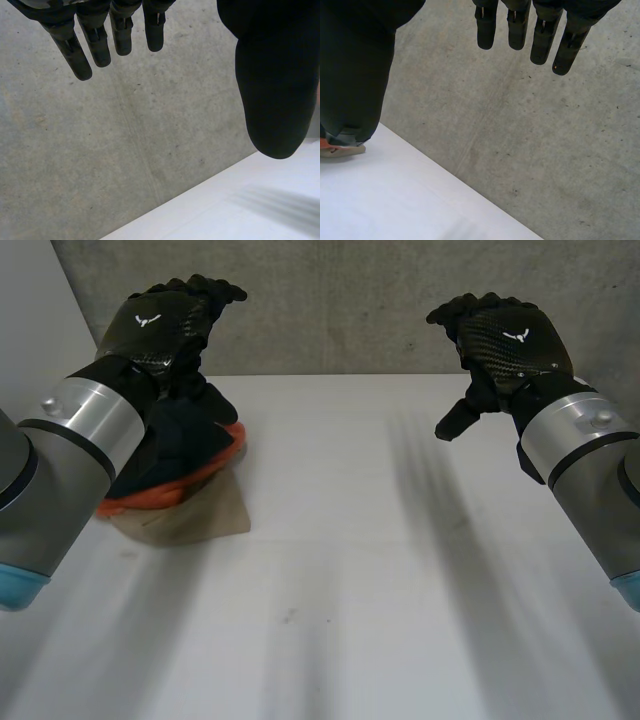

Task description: Fold the laundry.

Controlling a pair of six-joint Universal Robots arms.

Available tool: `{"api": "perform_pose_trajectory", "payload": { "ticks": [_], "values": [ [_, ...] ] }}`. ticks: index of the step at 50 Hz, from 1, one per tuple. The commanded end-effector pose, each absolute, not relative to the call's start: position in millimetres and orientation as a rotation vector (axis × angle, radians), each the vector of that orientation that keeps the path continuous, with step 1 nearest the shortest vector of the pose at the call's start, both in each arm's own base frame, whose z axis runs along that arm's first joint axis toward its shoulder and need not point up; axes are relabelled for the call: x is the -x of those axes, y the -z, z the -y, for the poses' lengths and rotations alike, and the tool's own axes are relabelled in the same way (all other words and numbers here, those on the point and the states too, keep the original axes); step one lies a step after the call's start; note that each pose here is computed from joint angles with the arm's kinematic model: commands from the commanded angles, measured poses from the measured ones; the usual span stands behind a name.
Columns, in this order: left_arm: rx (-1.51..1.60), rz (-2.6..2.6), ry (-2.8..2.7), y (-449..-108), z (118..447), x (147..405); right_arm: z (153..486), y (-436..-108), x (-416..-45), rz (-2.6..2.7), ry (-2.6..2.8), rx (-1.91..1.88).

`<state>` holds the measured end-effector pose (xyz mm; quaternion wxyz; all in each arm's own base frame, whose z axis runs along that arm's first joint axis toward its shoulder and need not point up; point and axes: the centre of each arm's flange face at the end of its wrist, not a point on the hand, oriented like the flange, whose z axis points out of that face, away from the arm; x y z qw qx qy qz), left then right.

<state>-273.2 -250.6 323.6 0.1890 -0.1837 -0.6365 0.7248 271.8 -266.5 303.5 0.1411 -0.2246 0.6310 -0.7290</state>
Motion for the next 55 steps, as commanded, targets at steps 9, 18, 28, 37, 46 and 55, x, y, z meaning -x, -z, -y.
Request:
{"api": "perform_pose_trajectory", "payload": {
  "ticks": [9, 18, 28, 37, 46, 55],
  "values": [
    [0.915, 2.065, -2.257, -265.4, 331.8, 245.9, 265.8, -301.8, -273.2, -1.826, 2.122, 0.695],
    [1.147, 2.411, -2.183, -190.9, 386.2, 210.7, 266.8, -301.2, -272.6, -1.829, 2.122, 0.694],
    [1.106, 2.494, -2.191, -161.5, 419.6, 193.2, 273.6, -285.8, -274.4, -1.877, 2.083, 0.705],
    [0.700, 2.207, -2.398, -234.9, 391.5, 220.4, 276.0, -290.4, -271.8, -1.869, 2.102, 0.694],
    [0.707, 1.769, -2.343, -304.7, 289.9, 308.3, 273.6, -304.0, -269.0, -1.830, 2.143, 0.680],
    [0.864, 1.607, -2.038, -277.1, 192.7, 389.9, 283.3, -317.0, -250.7, -1.832, 2.215, 0.626]
  ]
}}
